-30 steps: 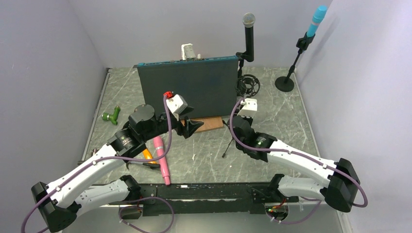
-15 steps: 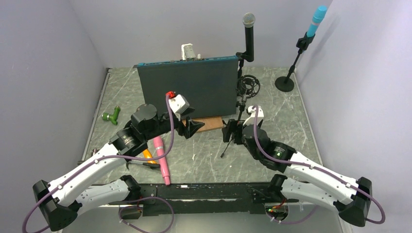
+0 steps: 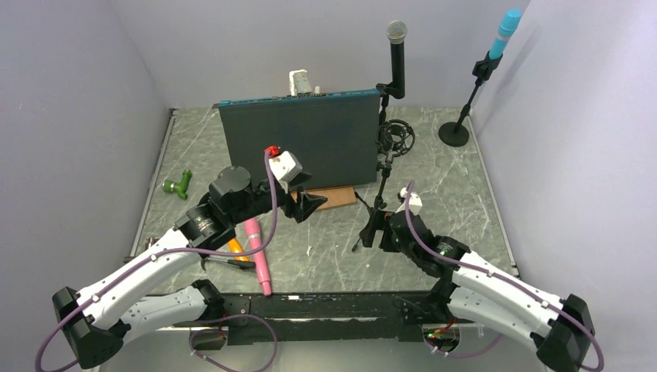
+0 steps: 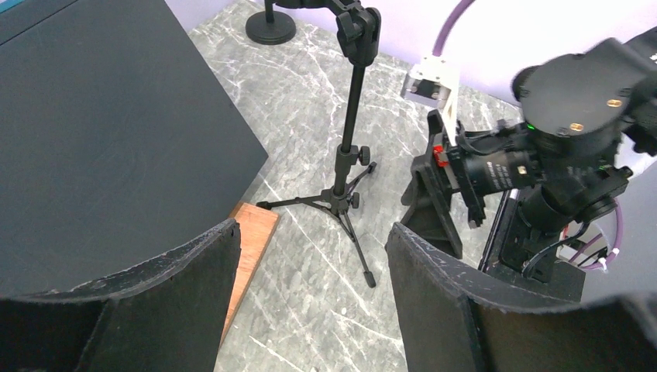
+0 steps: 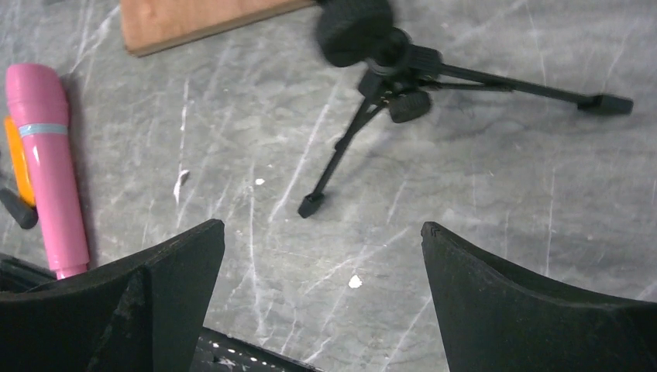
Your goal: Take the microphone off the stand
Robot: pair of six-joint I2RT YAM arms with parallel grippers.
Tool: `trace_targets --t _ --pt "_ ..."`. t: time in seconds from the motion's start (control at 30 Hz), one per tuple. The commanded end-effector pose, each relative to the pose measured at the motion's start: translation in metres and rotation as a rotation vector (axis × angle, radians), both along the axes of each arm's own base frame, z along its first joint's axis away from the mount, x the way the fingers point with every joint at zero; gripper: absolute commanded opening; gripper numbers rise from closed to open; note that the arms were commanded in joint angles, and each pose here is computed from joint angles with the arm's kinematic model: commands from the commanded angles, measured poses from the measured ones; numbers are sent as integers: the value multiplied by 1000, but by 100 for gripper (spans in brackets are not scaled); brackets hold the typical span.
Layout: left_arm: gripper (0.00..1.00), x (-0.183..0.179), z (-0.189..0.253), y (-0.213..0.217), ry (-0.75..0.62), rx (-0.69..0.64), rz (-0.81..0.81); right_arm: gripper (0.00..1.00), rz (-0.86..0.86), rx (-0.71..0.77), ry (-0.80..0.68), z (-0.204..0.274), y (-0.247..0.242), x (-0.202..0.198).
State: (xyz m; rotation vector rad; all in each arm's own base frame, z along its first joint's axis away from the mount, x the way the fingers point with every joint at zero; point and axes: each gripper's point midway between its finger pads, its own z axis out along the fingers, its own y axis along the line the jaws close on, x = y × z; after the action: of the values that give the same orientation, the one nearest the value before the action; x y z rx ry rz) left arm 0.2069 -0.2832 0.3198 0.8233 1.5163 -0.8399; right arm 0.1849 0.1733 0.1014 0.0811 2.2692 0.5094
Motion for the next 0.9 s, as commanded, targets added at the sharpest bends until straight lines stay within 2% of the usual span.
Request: trace_targets --t 0.0,0.2,0.33,0.47,0.63,0.77,0.87 --pt "73 -1 12 -3 -21 -26 -10 98 0 206 57 8 7 10" --pt "73 0 4 -7 -12 -8 -6 98 120 459 -17 37 6 16" --pt "77 -1 -5 -15 27 -26 -22 85 256 683 -101 69 7 20" --pt "77 -1 -5 -35 114 -88 -52 81 281 807 -114 79 -13 30" --pt "72 6 -7 -61 157 -108 -67 74 292 859 -115 81 -27 39" --pt "68 15 -12 -82 185 -161 -62 55 311 854 -104 79 -27 43" --pt "67 21 -18 -98 204 -190 -70 53 309 845 -104 77 -28 47"
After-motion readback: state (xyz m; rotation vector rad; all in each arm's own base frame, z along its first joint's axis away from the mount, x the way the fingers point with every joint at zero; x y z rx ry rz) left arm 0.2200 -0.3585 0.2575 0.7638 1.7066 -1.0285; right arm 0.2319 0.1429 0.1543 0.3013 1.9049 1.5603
